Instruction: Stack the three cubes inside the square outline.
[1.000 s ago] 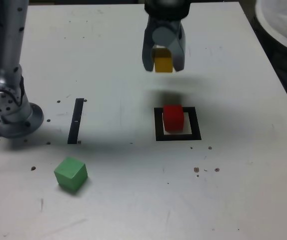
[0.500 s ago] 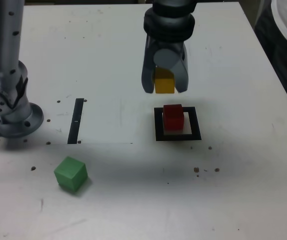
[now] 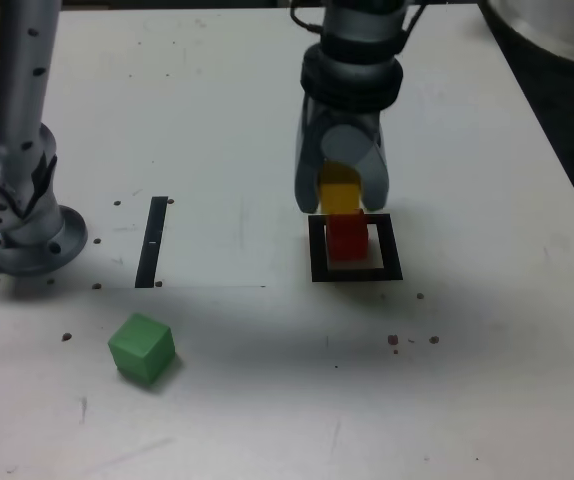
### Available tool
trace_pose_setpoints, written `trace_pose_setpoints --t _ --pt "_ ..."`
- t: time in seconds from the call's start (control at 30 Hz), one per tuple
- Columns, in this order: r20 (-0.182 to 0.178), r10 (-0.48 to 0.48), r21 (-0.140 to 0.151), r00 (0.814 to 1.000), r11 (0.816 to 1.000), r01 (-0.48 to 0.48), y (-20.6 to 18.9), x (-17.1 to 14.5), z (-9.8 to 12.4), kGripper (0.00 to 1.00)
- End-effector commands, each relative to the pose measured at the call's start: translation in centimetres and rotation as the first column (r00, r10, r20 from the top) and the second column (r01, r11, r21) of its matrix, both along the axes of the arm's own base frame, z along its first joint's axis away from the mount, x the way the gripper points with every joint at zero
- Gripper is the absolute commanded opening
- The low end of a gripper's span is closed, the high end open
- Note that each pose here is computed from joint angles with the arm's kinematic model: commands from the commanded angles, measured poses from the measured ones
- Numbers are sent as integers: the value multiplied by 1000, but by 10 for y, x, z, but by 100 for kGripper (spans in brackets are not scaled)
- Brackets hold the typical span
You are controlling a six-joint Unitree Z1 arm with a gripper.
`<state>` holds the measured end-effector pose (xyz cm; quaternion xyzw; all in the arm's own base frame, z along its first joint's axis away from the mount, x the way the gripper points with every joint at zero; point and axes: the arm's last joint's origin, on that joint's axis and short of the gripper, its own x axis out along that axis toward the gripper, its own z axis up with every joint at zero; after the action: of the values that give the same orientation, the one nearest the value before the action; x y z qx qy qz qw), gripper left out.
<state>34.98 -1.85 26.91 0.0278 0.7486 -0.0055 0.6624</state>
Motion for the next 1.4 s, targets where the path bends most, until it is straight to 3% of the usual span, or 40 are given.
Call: trace_pose_setpoints --t 0.0,0.4,0.47,0.63,0.7,0.9,1.07,1.37 --pt "0 0 -6 1000 1000 0 -1 3 -4 31" --pt "-1 2 -20 1000 1000 -2 -2 7 -13 33" --pt "-1 1 -24 1000 1000 -1 -2 7 -15 43" --pt "2 -5 -40 1000 999 5 -3 6 -22 88" --pt "5 -6 -45 1000 999 6 -3 6 -23 97" --pt "15 -6 -46 1000 999 6 -3 2 -22 99" --pt "48 -5 -39 999 999 7 -2 -7 -13 99" --pt "121 -9 31 993 1000 5 4 -42 16 99"
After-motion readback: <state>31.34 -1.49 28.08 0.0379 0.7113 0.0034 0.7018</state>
